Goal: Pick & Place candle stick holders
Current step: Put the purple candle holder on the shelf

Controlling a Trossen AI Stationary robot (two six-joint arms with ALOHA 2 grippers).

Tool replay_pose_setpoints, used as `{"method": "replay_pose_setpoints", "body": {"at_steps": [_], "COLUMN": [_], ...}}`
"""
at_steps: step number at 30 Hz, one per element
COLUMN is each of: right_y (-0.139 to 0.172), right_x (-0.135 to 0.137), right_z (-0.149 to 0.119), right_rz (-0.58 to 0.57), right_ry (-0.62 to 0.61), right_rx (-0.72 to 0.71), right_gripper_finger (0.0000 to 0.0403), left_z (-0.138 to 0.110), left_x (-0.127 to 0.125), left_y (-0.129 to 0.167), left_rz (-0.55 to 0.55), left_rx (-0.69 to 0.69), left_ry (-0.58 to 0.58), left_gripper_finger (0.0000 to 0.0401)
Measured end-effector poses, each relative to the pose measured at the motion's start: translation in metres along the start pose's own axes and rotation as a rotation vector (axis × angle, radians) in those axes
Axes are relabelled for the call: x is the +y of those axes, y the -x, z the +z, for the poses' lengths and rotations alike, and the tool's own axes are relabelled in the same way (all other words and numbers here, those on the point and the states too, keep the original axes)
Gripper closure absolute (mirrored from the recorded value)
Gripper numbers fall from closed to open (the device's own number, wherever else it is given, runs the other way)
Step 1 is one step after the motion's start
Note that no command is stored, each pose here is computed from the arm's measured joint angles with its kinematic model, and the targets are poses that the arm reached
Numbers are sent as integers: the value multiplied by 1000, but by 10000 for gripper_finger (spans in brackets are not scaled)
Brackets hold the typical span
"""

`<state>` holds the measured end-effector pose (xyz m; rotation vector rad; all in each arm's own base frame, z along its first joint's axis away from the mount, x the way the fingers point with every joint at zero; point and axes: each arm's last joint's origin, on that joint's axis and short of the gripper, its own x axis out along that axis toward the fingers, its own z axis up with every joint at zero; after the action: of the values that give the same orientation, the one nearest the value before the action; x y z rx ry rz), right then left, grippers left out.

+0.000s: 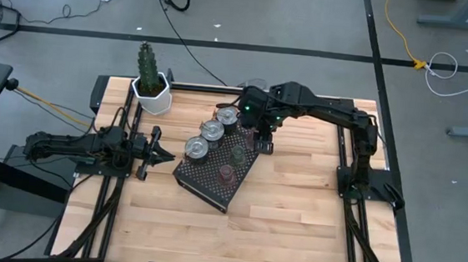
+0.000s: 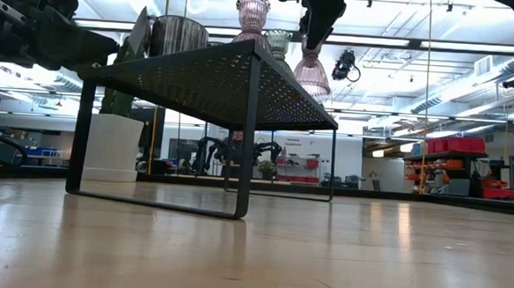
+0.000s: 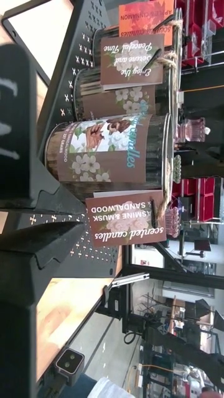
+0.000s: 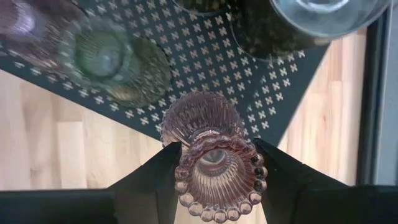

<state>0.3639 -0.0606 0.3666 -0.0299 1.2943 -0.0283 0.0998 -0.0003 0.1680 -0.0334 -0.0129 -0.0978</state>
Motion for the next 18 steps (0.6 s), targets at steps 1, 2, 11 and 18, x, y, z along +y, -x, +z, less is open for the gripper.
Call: {"method": "replay_pose_setpoints", "body": {"at_steps": [1, 2, 11, 18], "right_y": [-1, -3, -11, -11], "right_x": [0, -1, -2, -2], "right_z": [0, -1, -1, 0], "right_rz": [-11, -23, -74, -77], "right_ry": [0, 0, -45, -132], "right_rx": [8, 14, 31, 25], "right_gripper_finger": [232, 232, 232, 232], "left_z": [0, 0, 0, 0], "left_x": [0, 0, 0, 0], "left_y": [0, 0, 0, 0], "left_rz": [0, 0, 0, 0], "left_rx": [0, 0, 0, 0], "left_ry": [0, 0, 0, 0], "left_gripper_finger": [367, 367, 367, 367]}}
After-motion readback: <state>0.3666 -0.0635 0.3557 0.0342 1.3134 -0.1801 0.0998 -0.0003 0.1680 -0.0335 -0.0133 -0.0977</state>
